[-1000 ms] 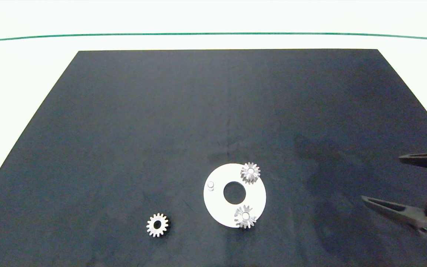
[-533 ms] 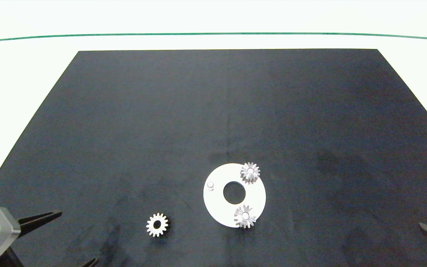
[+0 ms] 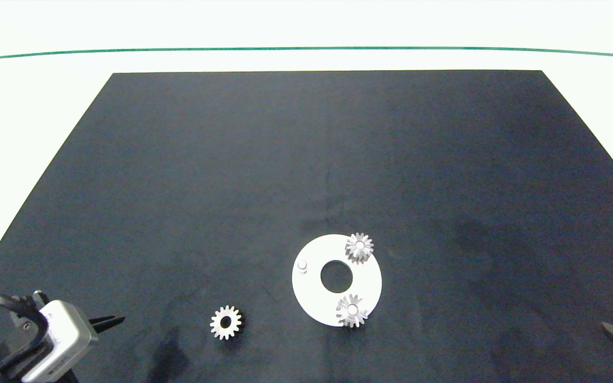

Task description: Install three planetary gears onto the carrier pins

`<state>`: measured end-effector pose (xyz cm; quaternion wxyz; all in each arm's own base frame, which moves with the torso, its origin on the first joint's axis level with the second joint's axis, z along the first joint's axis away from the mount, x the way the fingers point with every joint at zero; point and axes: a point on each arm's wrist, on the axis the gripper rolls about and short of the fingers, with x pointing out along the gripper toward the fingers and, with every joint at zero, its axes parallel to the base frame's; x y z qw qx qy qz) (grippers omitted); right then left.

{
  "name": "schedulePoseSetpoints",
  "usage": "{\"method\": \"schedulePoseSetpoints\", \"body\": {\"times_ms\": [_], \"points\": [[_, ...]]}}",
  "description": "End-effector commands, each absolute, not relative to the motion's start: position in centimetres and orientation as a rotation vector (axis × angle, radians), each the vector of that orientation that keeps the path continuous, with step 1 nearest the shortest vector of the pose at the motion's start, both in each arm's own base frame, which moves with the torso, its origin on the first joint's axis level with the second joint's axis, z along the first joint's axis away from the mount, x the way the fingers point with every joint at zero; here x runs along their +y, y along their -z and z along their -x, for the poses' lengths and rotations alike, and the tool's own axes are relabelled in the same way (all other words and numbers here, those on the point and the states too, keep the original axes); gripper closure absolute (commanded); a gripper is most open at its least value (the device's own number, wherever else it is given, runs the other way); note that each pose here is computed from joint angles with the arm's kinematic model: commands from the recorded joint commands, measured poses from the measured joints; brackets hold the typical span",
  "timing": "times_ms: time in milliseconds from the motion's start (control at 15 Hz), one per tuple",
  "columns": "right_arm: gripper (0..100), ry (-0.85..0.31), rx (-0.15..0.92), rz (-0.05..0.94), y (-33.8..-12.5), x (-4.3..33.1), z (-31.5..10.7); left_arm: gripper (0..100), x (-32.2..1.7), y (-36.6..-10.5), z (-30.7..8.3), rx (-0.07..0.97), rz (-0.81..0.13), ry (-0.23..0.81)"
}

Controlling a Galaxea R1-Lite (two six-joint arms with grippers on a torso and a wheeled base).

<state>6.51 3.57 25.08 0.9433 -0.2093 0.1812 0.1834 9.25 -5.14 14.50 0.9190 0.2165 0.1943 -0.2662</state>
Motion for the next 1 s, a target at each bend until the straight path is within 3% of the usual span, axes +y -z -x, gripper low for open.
{"method": "schedulePoseSetpoints", "body": {"times_ms": [67, 267, 1000], "points": [[0, -0.377, 0.384, 0.437, -24.9, 3.7, -6.6, 0, -6.7, -14.4, -10.4, 0.402, -0.48, 0.562], [0, -0.378, 0.377, 0.442, -25.0, 3.7, -6.7, 0, -8.3, -14.3, -11.2, 0.366, -0.5, 0.581], [0, -0.381, 0.39, 0.456, -24.9, 3.9, -6.9, 0, -10.5, -13.7, -12.0, 0.412, -0.535, 0.617]]}}
